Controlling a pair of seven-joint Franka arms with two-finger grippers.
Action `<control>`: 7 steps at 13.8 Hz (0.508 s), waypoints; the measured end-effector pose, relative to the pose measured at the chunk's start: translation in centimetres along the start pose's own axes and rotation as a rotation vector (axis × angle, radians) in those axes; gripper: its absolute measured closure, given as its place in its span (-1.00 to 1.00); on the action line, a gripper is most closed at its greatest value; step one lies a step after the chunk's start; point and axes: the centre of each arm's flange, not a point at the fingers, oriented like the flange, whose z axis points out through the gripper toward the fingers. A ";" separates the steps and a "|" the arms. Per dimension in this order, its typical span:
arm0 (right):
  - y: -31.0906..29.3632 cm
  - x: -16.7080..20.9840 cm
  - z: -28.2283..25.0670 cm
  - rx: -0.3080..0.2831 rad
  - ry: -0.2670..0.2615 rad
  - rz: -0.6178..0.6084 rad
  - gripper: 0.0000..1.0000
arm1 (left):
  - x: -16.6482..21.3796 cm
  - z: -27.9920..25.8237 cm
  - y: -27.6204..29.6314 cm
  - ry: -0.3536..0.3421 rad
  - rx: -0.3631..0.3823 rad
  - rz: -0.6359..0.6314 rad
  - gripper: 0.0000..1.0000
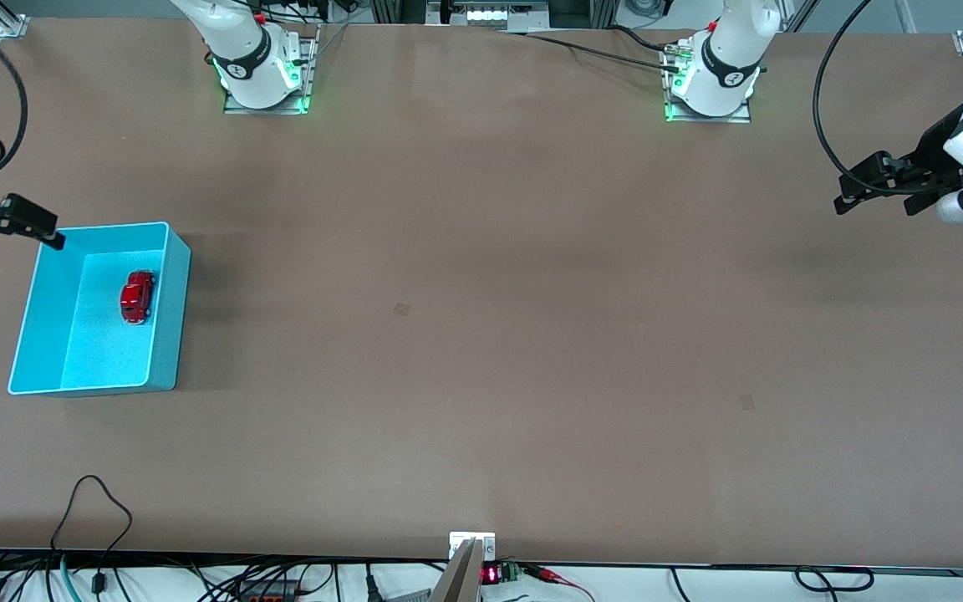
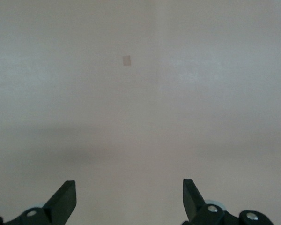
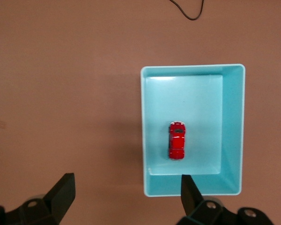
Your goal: Wind red beetle toy and store in blue box
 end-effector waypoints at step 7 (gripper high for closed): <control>-5.3 0.6 0.5 0.007 -0.010 0.048 -1.00 | 0.0 0.0 -0.1 -0.001 0.000 -0.005 -1.00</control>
